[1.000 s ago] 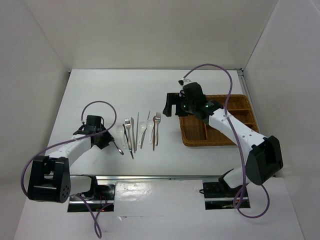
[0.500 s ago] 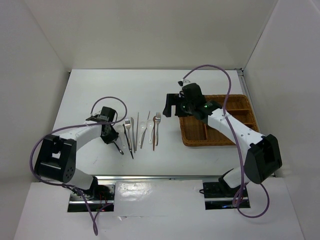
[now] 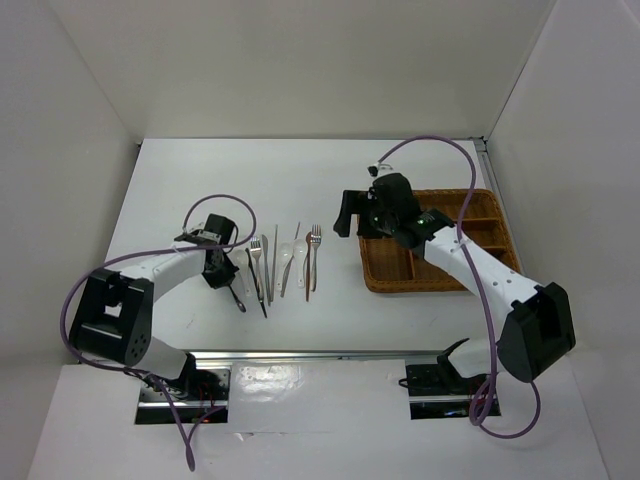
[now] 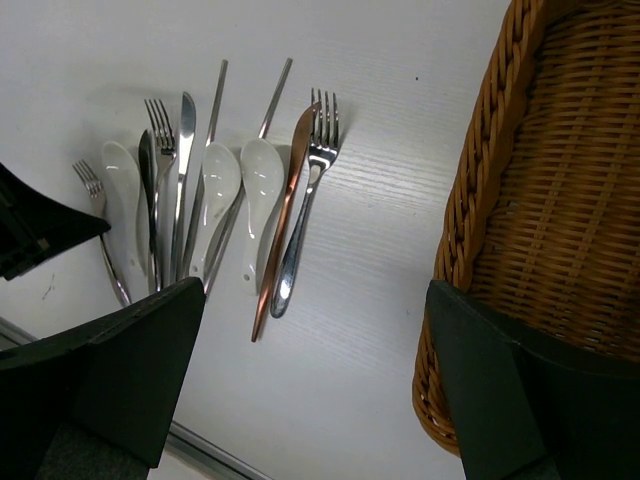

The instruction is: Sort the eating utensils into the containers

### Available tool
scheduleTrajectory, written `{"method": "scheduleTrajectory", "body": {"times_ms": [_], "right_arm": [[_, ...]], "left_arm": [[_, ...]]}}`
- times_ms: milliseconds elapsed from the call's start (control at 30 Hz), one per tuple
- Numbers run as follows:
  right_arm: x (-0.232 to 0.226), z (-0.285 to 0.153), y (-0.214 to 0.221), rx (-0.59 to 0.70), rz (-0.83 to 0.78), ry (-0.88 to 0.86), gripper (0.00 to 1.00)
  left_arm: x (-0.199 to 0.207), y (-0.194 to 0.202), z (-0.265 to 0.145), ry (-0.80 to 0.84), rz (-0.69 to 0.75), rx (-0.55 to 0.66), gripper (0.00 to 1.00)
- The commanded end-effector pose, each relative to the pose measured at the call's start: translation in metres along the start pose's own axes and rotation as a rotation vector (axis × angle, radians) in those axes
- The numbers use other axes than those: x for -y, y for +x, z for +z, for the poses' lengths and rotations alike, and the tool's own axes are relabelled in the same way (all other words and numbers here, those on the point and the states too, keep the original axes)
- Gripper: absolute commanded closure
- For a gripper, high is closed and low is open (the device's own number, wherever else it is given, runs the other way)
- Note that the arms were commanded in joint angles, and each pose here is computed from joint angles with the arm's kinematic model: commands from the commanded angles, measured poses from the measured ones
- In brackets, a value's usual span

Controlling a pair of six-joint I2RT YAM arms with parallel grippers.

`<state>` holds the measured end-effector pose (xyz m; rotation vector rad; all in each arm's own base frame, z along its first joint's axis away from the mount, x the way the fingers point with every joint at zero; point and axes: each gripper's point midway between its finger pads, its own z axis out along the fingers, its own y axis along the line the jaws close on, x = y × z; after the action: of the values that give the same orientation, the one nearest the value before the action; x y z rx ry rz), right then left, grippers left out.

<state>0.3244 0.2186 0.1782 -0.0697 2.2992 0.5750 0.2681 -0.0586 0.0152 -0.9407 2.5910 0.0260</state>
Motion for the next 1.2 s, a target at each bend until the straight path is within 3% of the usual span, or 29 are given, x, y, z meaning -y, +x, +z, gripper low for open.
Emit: {"method": "scheduleTrajectory", "body": {"times_ms": [0, 300, 600, 700, 833, 933, 1167], "right_arm": [[0.002, -0.008, -0.019, 0.087, 0.032, 0.020, 0.00], [0.027, -0.003, -0.029, 0.093, 0.115, 0.133, 0.00], [0.059, -0.013, -0.035, 0.109, 0.167, 0.227, 0.00], [0.042, -0.016, -0.032, 0.106, 0.115, 0.097, 0.00], [-0.023, -0.037, -0.012, 0.106, -0.065, -0.334, 0.00], [-0.041, -0.050, -0.007, 0.134, -0.093, -0.458, 0.00], [-0.077, -0.043, 0.014, 0.071, -0.189, -0.540, 0.00]], "left_arm": [[-0.012, 0.014, -0.012, -0.021, 0.012, -0.037, 0.94], [0.017, -0.007, -0.074, 0.123, 0.110, 0.082, 0.94], [0.091, 0.002, -0.128, 0.349, 0.197, 0.099, 0.94], [0.116, 0.008, -0.144, 0.412, 0.232, 0.092, 0.94], [0.153, 0.014, -0.157, 0.519, 0.232, 0.082, 0.94], [0.176, 0.014, -0.166, 0.576, 0.218, 0.083, 0.94], [0.223, 0.032, -0.189, 0.661, 0.243, 0.070, 0.92]]}}
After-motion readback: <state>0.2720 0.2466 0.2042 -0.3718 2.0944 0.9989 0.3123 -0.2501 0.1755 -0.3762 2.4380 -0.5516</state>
